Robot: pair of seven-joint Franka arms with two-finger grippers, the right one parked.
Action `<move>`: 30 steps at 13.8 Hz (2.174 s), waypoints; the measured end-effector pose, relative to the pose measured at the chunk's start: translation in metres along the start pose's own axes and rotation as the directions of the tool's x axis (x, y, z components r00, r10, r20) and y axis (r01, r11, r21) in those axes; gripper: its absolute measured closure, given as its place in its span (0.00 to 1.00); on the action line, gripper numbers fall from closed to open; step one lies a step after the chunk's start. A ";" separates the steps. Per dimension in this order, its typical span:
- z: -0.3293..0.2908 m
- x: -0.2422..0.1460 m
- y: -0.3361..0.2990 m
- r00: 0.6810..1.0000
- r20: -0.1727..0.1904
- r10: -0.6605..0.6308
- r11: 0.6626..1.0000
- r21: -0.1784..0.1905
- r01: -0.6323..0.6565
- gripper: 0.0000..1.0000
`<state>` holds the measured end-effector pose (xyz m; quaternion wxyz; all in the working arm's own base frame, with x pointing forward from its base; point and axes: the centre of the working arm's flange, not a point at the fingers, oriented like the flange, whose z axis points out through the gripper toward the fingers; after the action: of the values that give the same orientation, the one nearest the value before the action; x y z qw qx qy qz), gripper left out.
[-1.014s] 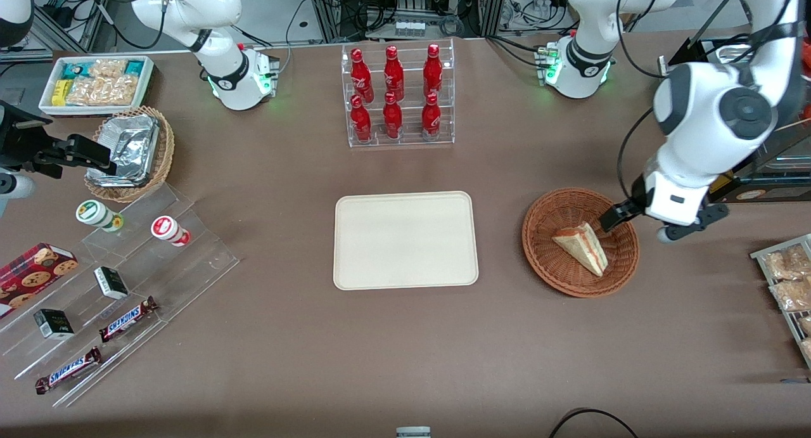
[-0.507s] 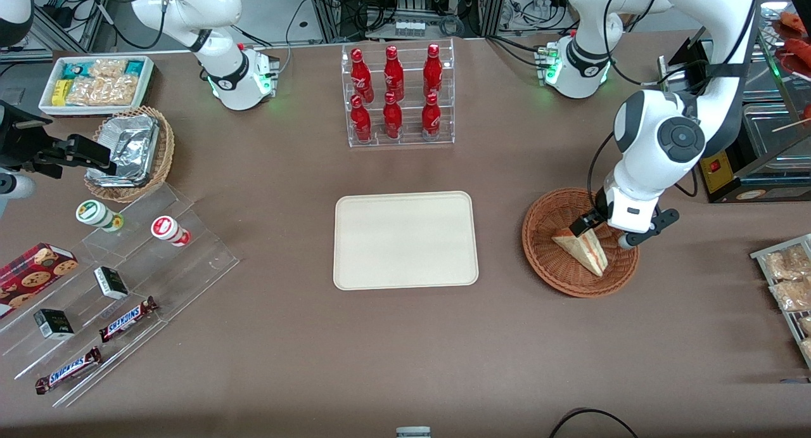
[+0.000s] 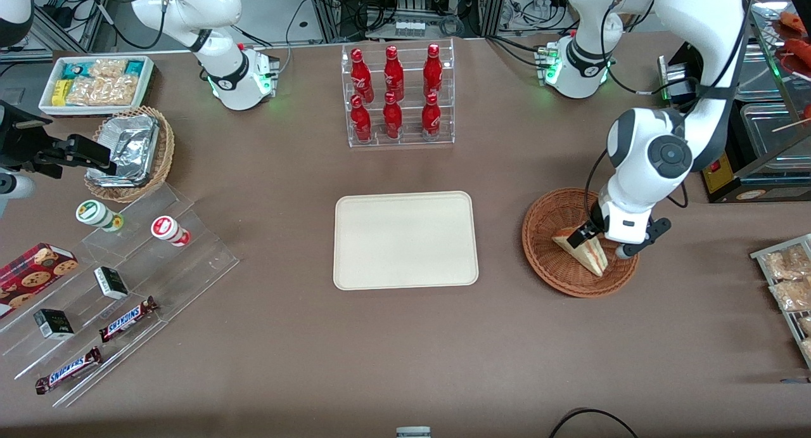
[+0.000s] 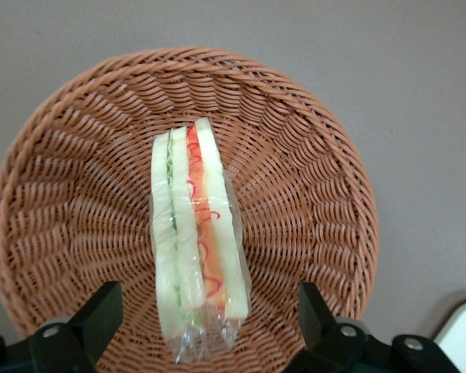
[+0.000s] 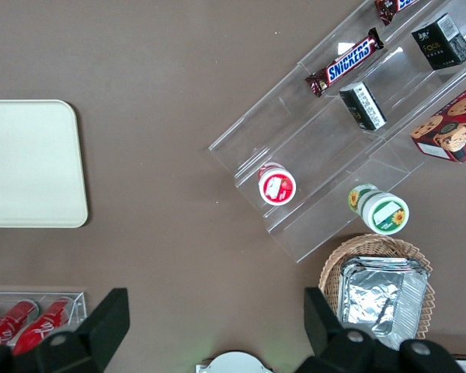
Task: Place sandwich from basket to tray
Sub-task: 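Lower the left gripper and close it on the wrapped sandwich, then lift the sandwich and carry it over the cream tray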
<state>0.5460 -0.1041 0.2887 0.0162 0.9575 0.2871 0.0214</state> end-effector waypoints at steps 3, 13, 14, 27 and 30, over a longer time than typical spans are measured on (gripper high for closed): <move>0.017 0.001 0.000 1.000 0.004 -0.002 1.000 0.003 0.002 0.00; 0.020 0.001 0.000 1.000 0.024 0.006 1.000 0.028 -0.007 0.74; 0.003 0.003 0.002 0.999 0.031 0.020 0.999 0.045 -0.022 0.75; -0.121 -0.175 0.241 0.882 0.065 0.468 0.882 0.037 -0.470 0.85; -0.085 -0.221 0.282 0.841 0.067 0.537 0.842 0.022 -0.540 0.85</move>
<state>0.5125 -0.4592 0.3792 -0.0015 0.9999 0.0067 -0.0085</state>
